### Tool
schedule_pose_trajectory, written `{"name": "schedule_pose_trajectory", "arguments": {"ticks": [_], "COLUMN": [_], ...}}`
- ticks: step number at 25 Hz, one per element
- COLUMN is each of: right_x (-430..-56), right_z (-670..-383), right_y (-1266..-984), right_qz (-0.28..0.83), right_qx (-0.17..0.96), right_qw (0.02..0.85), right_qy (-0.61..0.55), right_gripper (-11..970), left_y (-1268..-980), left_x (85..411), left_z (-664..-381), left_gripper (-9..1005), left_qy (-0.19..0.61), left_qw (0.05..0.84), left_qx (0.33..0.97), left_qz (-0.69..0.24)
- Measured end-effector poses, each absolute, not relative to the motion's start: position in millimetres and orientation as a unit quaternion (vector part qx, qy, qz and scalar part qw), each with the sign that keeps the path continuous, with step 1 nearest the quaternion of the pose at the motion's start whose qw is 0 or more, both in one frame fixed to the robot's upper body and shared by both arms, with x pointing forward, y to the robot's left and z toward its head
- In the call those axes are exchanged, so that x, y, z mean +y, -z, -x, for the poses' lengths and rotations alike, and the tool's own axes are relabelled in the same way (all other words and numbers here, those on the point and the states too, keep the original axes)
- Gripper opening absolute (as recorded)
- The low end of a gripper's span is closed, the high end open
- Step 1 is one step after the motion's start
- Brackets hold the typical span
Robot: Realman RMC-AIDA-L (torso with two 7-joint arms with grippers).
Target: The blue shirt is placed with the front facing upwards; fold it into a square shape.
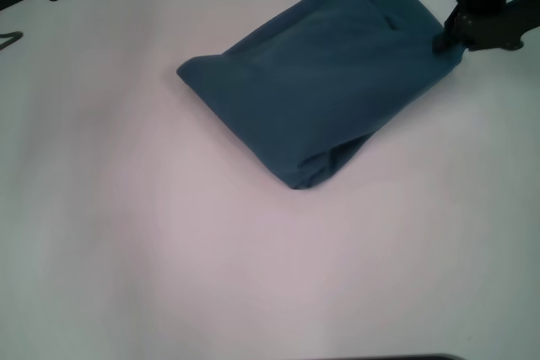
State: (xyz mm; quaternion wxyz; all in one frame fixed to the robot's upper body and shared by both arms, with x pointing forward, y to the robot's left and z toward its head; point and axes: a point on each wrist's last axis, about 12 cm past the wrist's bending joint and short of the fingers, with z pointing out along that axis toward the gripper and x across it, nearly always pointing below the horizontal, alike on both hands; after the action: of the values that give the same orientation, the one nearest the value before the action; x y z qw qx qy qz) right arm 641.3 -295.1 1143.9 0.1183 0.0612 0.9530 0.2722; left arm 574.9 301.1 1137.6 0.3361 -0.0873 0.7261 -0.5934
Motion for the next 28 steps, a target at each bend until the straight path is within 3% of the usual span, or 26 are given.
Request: {"name": "schedule_pose_trajectory", "arguments": {"ticks": [6, 11, 17, 20, 24, 28], "right_x": [-314.6, -322.8, -309.4, -305.0, -311.8, -329.9], "right_z": [-646.4, -645.8, -629.8, -618.6, -597.6, -570.4], "right_y": [-1161.3, -1173.2, -1199.4, -1195.9, -1179.6, -1159.1], "right_qz": [-0.044, -0.039, 0.085, 0.178, 0.293, 0.34], "right_qx": [0.952, 0.946, 0.905, 0.872, 0.819, 0.782], "right_qw": [0.169, 0.193, 0.242, 0.278, 0.356, 0.432], "right_qy": [-0.253, -0.257, -0.34, -0.363, -0.341, -0.293], "right_gripper": [107, 242, 446, 568, 581, 587], "left_y": [-1136.3, -1135.8, -1136.5, -1136.4, -1137.5, -1130.8], "left_x": [301.8, 301.4, 303.0, 305.6, 307.5, 308.3], "left_z": [-573.3, -573.1, -574.7, -574.0, -568.8, -559.6], "left_gripper": [921, 920, 920, 920, 920, 920], "left_qy": [0.594, 0.595, 0.593, 0.592, 0.603, 0.61], "left_qw": [0.335, 0.334, 0.337, 0.337, 0.318, 0.267], "left_qx": [0.726, 0.725, 0.725, 0.726, 0.726, 0.74], "left_qz": [0.089, 0.091, 0.095, 0.097, 0.091, 0.093]}}
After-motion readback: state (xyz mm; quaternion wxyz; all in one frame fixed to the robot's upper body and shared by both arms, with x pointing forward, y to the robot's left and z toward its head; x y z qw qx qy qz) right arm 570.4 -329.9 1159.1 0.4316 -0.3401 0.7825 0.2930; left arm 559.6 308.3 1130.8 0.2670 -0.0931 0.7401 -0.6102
